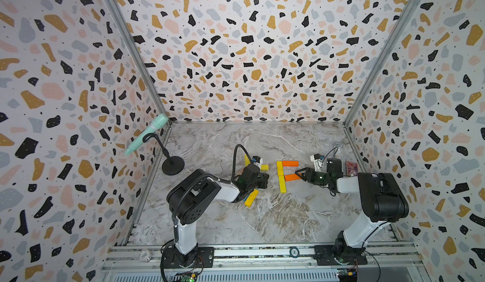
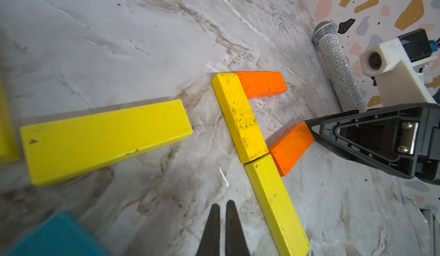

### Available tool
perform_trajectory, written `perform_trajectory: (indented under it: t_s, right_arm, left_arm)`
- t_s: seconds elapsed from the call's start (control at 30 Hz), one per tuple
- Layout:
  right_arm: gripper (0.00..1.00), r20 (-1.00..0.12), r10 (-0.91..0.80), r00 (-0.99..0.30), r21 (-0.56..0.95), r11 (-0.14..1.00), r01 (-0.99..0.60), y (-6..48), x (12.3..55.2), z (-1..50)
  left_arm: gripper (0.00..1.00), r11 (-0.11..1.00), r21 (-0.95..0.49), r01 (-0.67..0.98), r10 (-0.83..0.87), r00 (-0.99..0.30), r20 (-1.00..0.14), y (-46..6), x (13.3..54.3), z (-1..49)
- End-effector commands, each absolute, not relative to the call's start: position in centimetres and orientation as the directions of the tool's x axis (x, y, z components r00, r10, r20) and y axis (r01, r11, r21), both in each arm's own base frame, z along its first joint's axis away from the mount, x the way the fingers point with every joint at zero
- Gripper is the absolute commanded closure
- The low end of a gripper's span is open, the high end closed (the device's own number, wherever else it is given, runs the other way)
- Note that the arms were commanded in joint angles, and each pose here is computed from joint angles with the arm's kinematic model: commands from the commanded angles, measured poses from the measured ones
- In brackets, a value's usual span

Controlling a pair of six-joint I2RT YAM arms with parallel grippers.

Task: Assemble the number 6 with building blocks
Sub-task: Assemble the building block at the center of the board, then adjust the building block at the center of the board.

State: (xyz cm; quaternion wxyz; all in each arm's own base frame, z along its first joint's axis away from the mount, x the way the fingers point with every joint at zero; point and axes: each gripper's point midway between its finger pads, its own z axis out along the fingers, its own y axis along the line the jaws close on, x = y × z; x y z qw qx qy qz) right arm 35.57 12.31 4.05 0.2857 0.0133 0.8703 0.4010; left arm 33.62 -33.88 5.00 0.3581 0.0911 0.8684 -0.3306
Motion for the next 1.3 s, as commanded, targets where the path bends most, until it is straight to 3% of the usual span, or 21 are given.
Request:
perform_trajectory:
  t_s: [0.0, 0.6, 0.93, 1.27]
  right_arm:
    - [0.39, -0.413, 0.268, -0.870, 0.711, 0.692, -0.125, 12.2, 33.7, 2.5]
    - [0.39, -0.433, 0.289, -0.854, 0.701, 0.704, -0.117, 11.8, 33.6, 3.3]
    - [0.38, -0.524, 0.274, -0.807, 0.652, 0.738, -0.172, 10.3, 37.6, 6.6]
    - [0.39, -0.511, 0.264, -0.818, 0.661, 0.729, -0.178, 10.5, 41.6, 6.1]
  left_arm:
    - [1.00, 0.742, -0.511, 0.433, -0.076, -0.705, -0.706, -34.8, 33.9, 5.8]
    - [1.00, 0.744, -0.503, 0.440, -0.064, -0.702, -0.710, -34.6, 33.7, 5.6]
    - [1.00, 0.805, -0.434, 0.405, -0.052, -0.681, -0.731, -34.5, 35.7, 6.8]
    - [1.00, 0.845, -0.376, 0.381, -0.017, -0.682, -0.731, -35.8, 38.9, 6.8]
